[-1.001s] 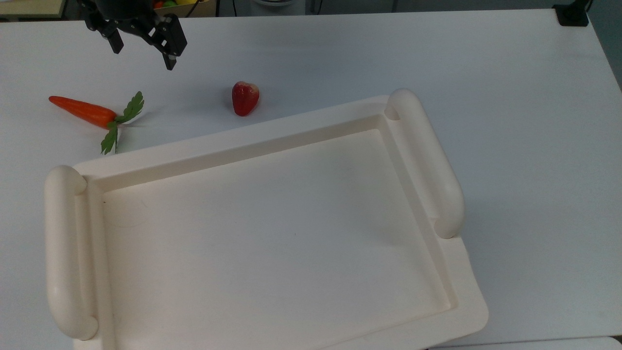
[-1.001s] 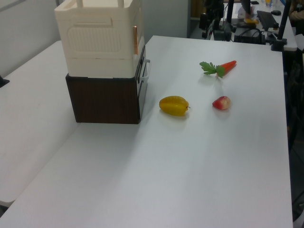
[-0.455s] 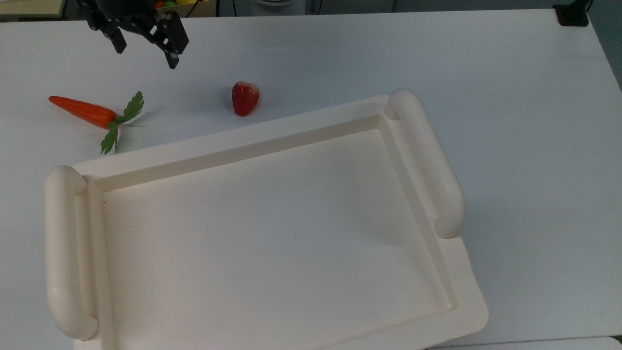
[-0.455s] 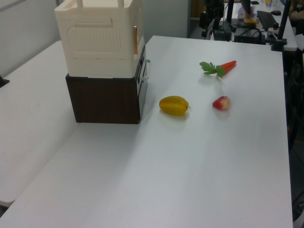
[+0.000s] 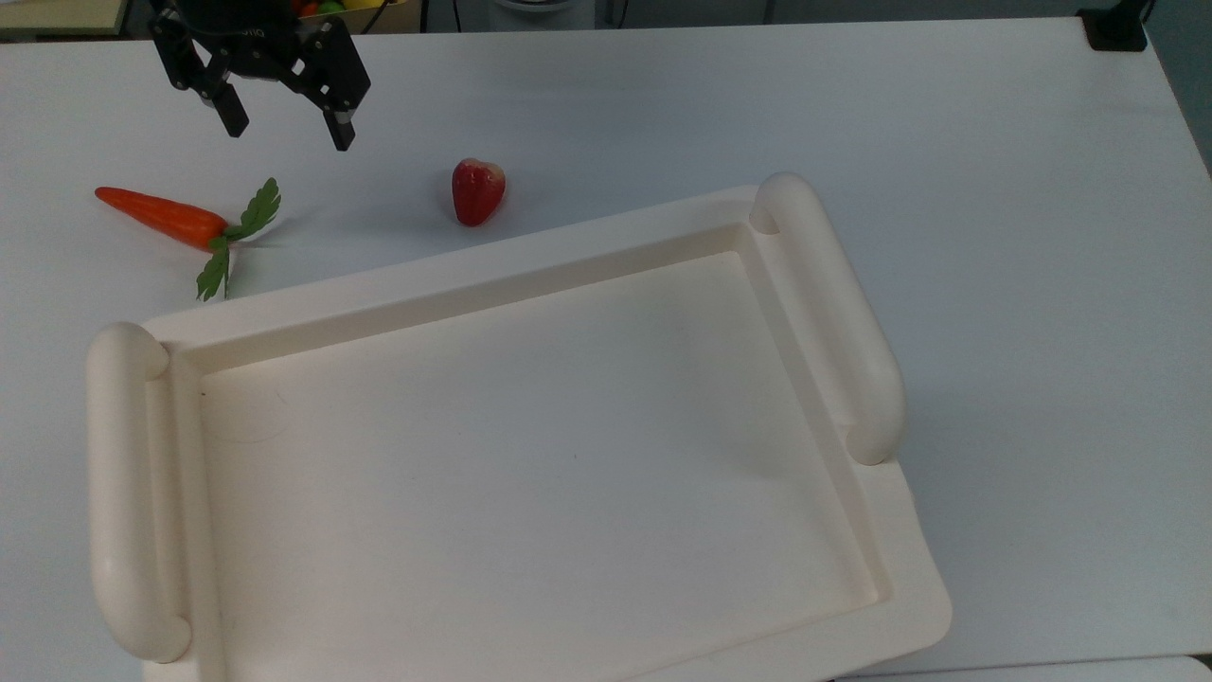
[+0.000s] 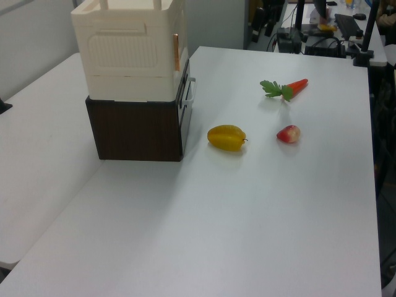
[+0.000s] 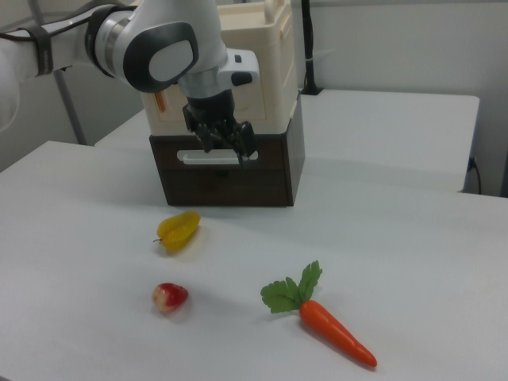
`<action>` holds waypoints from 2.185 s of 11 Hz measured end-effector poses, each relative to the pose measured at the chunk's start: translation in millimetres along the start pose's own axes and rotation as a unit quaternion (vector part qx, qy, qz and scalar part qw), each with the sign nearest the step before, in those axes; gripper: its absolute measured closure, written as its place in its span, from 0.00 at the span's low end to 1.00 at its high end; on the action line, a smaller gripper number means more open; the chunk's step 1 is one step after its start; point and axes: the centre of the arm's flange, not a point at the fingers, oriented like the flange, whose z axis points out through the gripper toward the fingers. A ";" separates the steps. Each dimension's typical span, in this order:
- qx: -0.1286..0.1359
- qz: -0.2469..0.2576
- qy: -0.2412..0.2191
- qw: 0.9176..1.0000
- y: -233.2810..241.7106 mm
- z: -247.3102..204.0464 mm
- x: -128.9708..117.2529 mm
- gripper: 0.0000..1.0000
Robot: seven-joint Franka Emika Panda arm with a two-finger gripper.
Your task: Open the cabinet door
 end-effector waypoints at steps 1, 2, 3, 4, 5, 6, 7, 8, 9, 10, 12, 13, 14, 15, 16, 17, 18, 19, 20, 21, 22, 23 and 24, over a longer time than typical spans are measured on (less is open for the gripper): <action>0.002 -0.009 0.017 1.000 -4.7 -3.2 4.0 0.00; 0.007 -0.016 0.041 0.999 -13.4 -6.0 9.4 0.00; 0.009 -0.023 0.060 0.998 -22.4 -6.4 14.0 0.00; 0.010 -0.031 0.081 0.996 -34.5 -6.4 18.9 0.00; 0.010 -0.046 0.107 0.993 -55.6 -4.3 24.8 0.00; 0.012 -0.060 0.132 0.989 -77.3 -3.2 29.0 0.00; 0.014 -0.073 0.156 0.985 -96.8 -4.6 31.9 0.00; 0.017 -0.086 0.183 0.979 -117.5 -7.3 34.2 0.00; 0.021 -0.096 0.203 0.974 -137.4 -7.0 35.8 0.00; 0.022 -0.101 0.217 0.971 -150.3 -5.4 37.8 0.00; 0.025 -0.098 0.260 0.960 -177.3 3.7 46.0 0.00; 0.025 -0.097 0.279 0.955 -184.5 8.5 50.4 0.00; 0.025 -0.096 0.303 0.948 -194.7 15.7 55.4 0.00; 0.025 -0.096 0.315 0.944 -201.1 22.6 58.1 0.00; 0.026 -0.098 0.320 0.942 -205.5 28.1 58.8 0.00; 0.028 -0.100 0.322 0.941 -209.8 28.8 58.4 0.00; 0.032 -0.104 0.325 0.940 -215.9 25.4 57.3 0.00; 0.034 -0.108 0.323 0.940 -221.3 23.1 55.4 0.00; 0.038 -0.118 0.311 0.942 -231.3 20.3 50.6 0.00; 0.040 -0.130 0.291 0.947 -238.5 17.0 45.6 0.00; 0.042 -0.137 0.271 0.952 -240.7 12.4 41.5 0.00; 0.041 -0.143 0.260 0.954 -237.9 7.0 39.7 0.00; 0.040 -0.148 0.254 0.955 -236.2 4.2 38.4 0.00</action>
